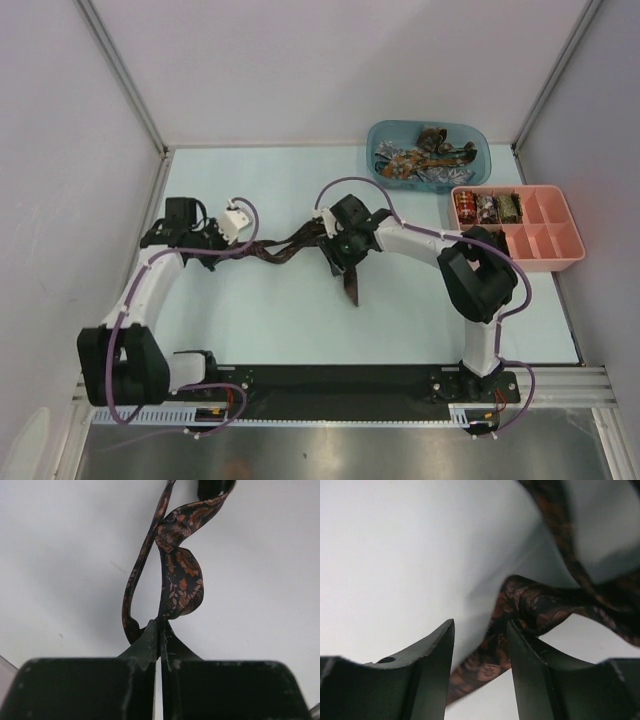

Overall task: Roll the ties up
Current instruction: Place the tie at the center of the board, then flatten out the tie at the center of the board.

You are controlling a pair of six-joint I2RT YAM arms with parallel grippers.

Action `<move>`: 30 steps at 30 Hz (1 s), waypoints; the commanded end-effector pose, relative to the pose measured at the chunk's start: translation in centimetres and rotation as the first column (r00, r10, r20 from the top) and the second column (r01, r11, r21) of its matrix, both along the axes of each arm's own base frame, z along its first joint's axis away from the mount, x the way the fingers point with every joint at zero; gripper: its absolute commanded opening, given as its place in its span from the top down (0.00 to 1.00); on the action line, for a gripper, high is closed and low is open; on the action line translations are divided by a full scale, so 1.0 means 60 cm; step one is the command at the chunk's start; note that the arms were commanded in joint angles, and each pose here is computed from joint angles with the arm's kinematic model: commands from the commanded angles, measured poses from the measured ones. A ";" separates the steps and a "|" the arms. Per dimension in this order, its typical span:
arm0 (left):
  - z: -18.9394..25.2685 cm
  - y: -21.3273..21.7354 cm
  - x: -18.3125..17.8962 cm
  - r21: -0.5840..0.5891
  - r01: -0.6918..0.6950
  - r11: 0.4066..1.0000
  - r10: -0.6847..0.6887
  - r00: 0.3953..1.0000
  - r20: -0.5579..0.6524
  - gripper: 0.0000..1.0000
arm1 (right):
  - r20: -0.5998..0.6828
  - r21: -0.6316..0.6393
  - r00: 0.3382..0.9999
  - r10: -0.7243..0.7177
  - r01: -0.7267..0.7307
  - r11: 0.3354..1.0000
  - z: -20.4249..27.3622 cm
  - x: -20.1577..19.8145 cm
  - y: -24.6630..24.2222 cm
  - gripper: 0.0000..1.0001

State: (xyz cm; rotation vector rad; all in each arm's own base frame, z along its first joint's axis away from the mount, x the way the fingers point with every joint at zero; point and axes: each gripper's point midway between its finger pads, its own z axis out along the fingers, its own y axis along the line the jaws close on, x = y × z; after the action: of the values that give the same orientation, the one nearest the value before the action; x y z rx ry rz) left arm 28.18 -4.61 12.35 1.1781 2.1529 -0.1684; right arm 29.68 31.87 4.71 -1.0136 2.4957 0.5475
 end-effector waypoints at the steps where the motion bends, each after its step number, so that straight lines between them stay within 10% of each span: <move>1: -0.007 0.054 0.043 -0.008 -0.179 0.984 0.178 0.983 -0.044 1.00 | 0.069 -0.161 0.992 -0.103 0.113 0.981 -0.005 0.024 -0.104 0.50; 8: -0.061 0.087 0.086 0.058 -0.283 0.957 0.287 0.954 -0.089 0.91 | 0.114 -0.169 0.979 -0.171 0.188 0.967 0.018 0.077 -0.185 0.51; 11: -0.070 0.092 0.096 0.065 -0.305 0.950 0.310 0.945 -0.105 0.84 | 0.112 -0.015 0.985 -0.133 0.136 0.991 0.073 0.088 -0.132 0.50; 16: -0.037 0.053 0.082 -0.058 -0.218 0.974 0.212 0.973 -0.095 0.41 | 0.165 0.083 0.986 -0.023 0.010 0.996 0.124 0.075 -0.036 0.45; 30: -0.079 0.021 0.056 -0.136 -0.183 0.974 0.149 0.962 -0.227 0.16 | 0.239 0.077 0.968 0.078 -0.099 0.992 0.060 0.143 0.121 0.41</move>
State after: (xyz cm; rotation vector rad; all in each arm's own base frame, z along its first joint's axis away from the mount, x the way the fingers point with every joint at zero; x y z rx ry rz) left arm 31.06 -2.72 7.42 0.9274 2.3932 -0.3381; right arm 36.26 38.46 9.19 -1.0713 2.2402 0.5716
